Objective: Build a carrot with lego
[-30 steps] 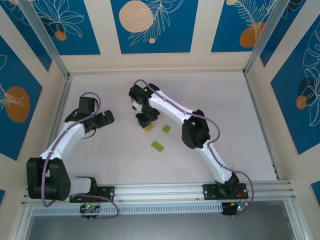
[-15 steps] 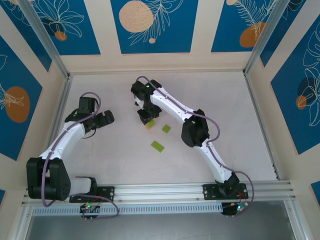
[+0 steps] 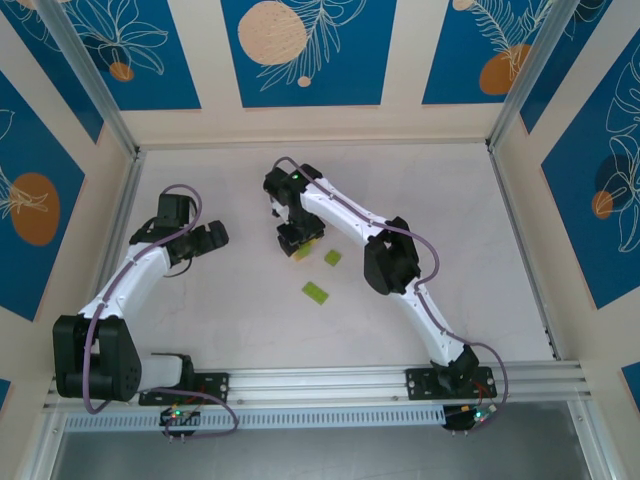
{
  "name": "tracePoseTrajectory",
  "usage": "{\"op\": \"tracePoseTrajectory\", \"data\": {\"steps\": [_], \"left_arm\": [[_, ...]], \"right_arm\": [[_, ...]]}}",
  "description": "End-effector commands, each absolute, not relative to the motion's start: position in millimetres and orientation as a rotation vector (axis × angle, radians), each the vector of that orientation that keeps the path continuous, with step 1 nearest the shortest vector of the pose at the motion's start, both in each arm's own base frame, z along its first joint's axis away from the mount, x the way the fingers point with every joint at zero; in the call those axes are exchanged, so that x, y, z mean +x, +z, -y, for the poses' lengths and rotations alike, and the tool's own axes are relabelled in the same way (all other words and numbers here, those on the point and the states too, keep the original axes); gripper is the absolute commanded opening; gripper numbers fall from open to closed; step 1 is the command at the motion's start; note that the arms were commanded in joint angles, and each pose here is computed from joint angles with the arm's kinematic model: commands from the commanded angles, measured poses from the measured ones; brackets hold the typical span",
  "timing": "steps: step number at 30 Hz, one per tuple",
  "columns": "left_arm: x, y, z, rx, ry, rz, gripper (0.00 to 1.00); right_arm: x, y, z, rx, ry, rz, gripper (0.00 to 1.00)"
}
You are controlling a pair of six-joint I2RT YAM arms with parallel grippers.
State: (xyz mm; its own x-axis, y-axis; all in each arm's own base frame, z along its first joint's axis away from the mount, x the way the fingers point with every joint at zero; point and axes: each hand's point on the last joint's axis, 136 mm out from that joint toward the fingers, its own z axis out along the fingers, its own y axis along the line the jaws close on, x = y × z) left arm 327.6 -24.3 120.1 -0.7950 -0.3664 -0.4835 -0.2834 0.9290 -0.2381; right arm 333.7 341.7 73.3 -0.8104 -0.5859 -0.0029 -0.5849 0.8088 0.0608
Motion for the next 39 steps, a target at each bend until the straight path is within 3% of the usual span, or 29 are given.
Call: {"op": "tracePoseTrajectory", "data": {"steps": [1,9,16,26,39], "left_arm": [[329.0,124.8,21.2,-0.474,-0.218,-2.542,0.98],[329.5,124.7,21.6,-0.472,-0.22,-2.544,0.97],[328.7,124.9,21.7,-0.47,-0.22,-2.545,0.97],[328.3,123.9,21.5,-0.472,-0.219,-2.548,0.97],[327.7,121.9,20.4,-0.473,-0.209,-2.557,0.97]], "right_arm": [[335.6,104.4,-345.5,0.976,-0.159,3.034,0.63],[332.5,141.7,-341.6,1.018,-0.226,3.083,0.75],[323.6,165.1,-305.1,0.978,-0.213,3.153,0.77],[262.1,116.2,-290.8,1.024,-0.346,3.03,0.71],[229.2,72.9,-298.6,1.045,-0.317,2.94,0.65]]}}
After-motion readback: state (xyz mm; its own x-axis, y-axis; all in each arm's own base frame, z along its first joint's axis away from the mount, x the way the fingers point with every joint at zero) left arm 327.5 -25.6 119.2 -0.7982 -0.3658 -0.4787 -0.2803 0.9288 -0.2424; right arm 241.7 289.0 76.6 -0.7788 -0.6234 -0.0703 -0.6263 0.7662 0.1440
